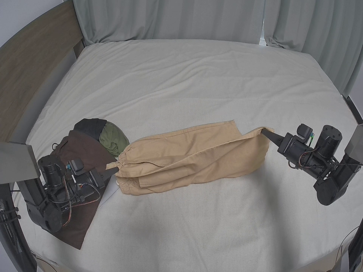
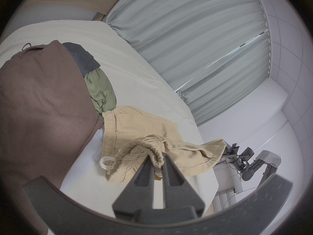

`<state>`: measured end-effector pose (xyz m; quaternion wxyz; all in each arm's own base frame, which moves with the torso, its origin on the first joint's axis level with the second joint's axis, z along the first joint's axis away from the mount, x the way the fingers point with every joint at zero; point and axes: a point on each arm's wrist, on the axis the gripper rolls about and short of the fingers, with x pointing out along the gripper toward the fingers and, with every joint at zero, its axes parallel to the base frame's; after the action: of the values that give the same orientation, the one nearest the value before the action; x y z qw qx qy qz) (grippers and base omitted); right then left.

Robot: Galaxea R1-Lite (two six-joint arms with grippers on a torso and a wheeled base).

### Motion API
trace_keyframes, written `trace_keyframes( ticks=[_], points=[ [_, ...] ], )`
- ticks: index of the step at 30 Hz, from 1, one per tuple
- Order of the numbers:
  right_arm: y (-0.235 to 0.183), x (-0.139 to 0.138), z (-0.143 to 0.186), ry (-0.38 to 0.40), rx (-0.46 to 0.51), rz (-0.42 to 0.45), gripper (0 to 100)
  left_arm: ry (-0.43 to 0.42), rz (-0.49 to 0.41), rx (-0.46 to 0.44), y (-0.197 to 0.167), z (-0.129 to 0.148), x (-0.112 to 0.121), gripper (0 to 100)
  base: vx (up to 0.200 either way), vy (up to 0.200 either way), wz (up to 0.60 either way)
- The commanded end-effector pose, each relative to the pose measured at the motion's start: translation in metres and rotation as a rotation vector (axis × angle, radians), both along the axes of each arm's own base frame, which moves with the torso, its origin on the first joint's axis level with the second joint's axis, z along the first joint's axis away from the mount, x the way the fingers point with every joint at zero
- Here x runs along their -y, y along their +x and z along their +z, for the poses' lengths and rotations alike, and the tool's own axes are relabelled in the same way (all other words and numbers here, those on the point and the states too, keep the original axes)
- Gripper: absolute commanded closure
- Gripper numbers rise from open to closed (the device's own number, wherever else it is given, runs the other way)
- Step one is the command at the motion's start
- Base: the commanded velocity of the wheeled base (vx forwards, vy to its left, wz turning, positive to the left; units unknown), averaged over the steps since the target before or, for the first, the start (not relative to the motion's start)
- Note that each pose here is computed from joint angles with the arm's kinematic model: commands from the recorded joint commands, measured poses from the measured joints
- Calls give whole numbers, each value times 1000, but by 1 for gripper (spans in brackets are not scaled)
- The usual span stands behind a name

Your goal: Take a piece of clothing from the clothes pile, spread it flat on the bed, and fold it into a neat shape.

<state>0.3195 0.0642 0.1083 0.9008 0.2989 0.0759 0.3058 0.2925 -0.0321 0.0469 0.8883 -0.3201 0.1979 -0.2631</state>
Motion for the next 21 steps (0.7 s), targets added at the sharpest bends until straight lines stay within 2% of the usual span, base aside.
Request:
trace_keyframes(
  ticks=[1, 9, 21],
  points=[
    [8, -2, 1, 0, -1, 2, 100, -7, 22, 8, 3, 2, 0, 100, 0, 0, 0],
    [26, -4, 2, -6, -31, 1, 100, -23, 43, 17, 8, 4, 0, 100, 0, 0, 0],
    [51, -7, -3, -1, -12, -4, 100, -50, 94, 30, 22, 5, -1, 100, 0, 0, 0]
  ],
)
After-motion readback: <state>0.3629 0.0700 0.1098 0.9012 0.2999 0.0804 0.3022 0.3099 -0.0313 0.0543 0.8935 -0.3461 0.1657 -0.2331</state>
